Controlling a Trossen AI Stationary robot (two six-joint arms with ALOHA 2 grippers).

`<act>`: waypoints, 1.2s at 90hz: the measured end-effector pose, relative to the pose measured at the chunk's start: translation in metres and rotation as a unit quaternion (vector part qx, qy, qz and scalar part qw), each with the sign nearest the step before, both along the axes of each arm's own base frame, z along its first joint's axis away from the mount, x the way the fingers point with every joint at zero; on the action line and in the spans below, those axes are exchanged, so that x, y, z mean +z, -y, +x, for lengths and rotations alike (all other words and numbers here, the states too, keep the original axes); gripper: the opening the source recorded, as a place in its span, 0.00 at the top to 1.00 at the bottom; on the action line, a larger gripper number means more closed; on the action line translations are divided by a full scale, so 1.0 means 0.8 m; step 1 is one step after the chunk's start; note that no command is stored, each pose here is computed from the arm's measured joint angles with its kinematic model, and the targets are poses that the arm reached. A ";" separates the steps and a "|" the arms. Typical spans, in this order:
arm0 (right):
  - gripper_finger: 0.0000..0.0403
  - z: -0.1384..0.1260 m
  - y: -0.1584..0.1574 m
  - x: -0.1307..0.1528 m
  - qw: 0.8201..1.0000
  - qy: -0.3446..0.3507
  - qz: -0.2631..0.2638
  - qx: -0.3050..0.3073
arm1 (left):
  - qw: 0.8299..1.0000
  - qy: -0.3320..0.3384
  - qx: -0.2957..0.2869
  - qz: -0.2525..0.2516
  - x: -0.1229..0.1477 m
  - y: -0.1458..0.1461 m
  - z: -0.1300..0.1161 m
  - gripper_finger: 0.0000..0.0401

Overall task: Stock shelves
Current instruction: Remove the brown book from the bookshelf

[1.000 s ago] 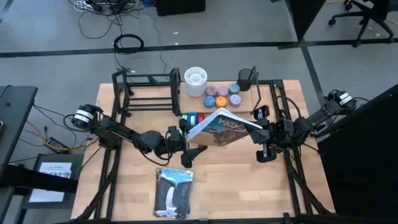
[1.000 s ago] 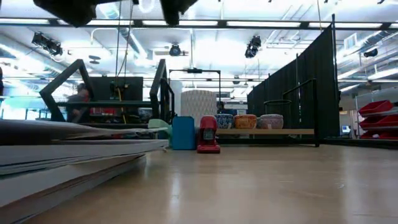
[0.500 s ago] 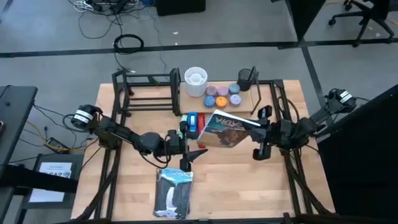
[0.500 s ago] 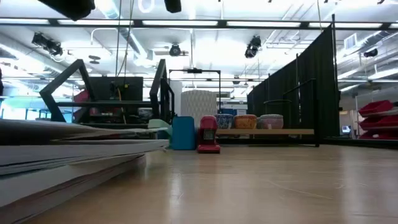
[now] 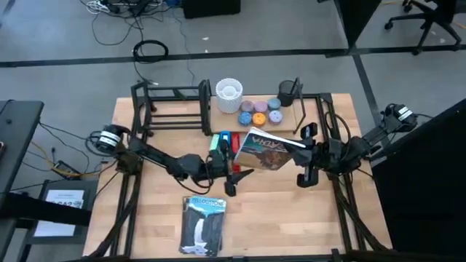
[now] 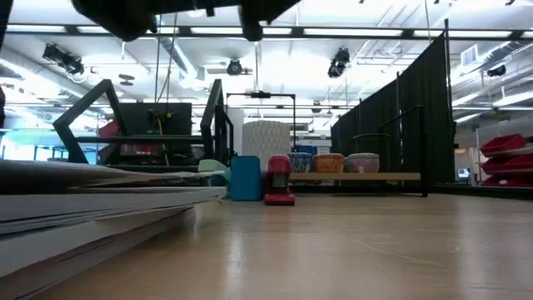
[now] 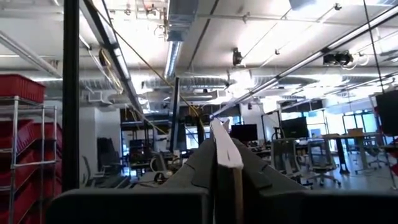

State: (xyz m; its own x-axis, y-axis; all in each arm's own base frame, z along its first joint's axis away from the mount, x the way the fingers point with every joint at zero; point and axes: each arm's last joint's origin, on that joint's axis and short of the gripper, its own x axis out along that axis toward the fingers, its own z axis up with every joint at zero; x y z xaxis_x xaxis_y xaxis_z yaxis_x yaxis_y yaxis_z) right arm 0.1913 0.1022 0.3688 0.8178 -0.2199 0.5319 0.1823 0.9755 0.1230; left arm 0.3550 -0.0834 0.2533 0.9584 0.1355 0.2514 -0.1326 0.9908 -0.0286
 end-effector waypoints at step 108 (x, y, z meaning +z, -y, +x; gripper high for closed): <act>0.68 0.024 -0.009 -0.108 0.928 -0.371 0.034 0.017 | 0.818 -0.571 -0.055 0.040 0.208 0.024 -0.145 1.00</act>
